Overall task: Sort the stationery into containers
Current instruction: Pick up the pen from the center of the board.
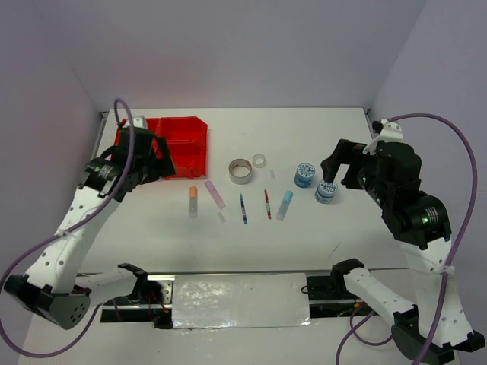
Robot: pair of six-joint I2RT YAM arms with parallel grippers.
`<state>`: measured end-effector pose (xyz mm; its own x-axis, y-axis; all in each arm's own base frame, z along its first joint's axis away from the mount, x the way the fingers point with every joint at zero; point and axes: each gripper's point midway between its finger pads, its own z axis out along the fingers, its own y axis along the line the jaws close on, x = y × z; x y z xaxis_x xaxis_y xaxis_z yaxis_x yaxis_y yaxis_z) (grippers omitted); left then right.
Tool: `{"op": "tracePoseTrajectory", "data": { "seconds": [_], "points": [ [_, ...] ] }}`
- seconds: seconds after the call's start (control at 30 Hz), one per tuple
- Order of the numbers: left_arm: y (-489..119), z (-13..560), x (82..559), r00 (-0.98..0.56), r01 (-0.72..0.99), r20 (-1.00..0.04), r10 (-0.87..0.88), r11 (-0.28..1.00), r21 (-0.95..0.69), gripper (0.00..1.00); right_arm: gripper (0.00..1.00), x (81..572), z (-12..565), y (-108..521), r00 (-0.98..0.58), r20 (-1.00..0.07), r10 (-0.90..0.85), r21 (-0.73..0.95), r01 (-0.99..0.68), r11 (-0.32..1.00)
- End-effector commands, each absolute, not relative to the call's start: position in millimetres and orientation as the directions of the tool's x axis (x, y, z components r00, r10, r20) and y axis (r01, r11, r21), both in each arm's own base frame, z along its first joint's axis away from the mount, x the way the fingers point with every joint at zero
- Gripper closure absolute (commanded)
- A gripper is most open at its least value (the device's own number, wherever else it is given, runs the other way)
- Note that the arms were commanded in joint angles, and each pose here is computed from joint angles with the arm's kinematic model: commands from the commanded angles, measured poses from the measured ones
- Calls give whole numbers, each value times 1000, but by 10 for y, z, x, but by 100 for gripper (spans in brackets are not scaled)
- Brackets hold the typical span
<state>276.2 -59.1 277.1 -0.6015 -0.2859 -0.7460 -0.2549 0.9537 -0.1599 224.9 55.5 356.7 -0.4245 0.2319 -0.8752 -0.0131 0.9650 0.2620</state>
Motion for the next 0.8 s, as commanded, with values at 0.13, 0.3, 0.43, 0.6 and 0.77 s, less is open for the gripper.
{"op": "tracePoseTrajectory", "data": {
  "seconds": [0.13, 0.3, 0.43, 0.6, 0.77],
  "points": [
    [-990, 1793, 3016, -764, -255, -567, -310, 951, -175, 5, 0, 2296, 3515, 770, -443, -873, 206, 288, -127, 949],
    [-1024, 1313, 3115, -808, -241, -525, -268, 963, -121, 4, 0, 2329, 3532, 803, -434, -876, 211, 297, -140, 944],
    [-1177, 1031, 3159, -858, -166, -470, -208, 978, -130, 7, 0, 2358, 3560, 860, -428, -880, 208, 305, -170, 937],
    [-1180, 650, 3148, -894, -160, -409, -183, 983, -89, 10, 0, 2396, 3524, 871, -433, -879, 199, 298, -172, 939],
    [-1213, 453, 3156, -909, -159, -376, -178, 984, -81, 15, 0, 2397, 3497, 887, -434, -879, 197, 300, -181, 937]
  ]
}}
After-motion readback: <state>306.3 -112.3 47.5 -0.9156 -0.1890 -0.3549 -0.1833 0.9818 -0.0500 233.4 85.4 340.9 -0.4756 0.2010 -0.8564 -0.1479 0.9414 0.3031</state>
